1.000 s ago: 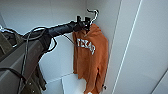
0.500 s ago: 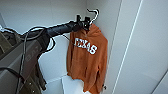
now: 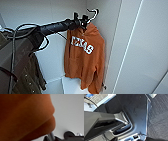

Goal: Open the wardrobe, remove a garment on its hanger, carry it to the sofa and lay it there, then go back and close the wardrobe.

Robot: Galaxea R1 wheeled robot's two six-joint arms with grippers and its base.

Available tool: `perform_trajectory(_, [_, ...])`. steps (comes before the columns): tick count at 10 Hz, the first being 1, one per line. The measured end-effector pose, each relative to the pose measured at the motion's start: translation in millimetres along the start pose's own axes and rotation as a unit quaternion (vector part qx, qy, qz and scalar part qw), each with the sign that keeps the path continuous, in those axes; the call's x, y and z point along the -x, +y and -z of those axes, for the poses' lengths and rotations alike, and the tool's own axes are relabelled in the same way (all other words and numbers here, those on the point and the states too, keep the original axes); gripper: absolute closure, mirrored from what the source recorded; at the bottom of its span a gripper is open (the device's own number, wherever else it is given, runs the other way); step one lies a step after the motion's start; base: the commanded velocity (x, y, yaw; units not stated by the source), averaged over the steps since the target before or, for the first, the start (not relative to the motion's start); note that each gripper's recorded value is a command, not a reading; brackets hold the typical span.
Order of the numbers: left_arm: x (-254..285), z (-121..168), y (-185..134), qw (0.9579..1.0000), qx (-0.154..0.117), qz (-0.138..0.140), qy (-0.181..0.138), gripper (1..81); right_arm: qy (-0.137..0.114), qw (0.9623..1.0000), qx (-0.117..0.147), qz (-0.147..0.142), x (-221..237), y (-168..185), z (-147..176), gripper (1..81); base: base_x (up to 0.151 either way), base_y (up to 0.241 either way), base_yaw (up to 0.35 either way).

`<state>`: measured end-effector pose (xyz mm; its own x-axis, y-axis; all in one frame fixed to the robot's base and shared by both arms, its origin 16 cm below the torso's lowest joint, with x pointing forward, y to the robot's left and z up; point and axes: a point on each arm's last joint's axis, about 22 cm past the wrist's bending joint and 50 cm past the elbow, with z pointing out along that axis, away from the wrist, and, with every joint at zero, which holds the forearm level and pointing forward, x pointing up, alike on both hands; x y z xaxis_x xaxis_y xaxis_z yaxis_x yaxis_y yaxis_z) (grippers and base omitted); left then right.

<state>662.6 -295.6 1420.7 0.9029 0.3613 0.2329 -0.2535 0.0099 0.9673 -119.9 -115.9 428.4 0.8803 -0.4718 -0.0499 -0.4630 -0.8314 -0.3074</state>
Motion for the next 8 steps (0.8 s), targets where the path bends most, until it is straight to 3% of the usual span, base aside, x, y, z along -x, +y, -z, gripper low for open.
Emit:
perform_trajectory(5, [-11, 18, 30, 0.9986, 0.013, -0.051, 0.003, 81.1, 0.001, 1.0, 0.001, 0.0, -1, 1, 0, 1.0, 0.0, 0.0, 0.0])
perform_trajectory(8, [-11, 31, 47, 0.9978, 0.026, -0.061, -0.003, 81.1, 0.001, 1.0, 0.001, 0.0, -1, 1, 0, 1.0, 0.0, 0.0, 0.0])
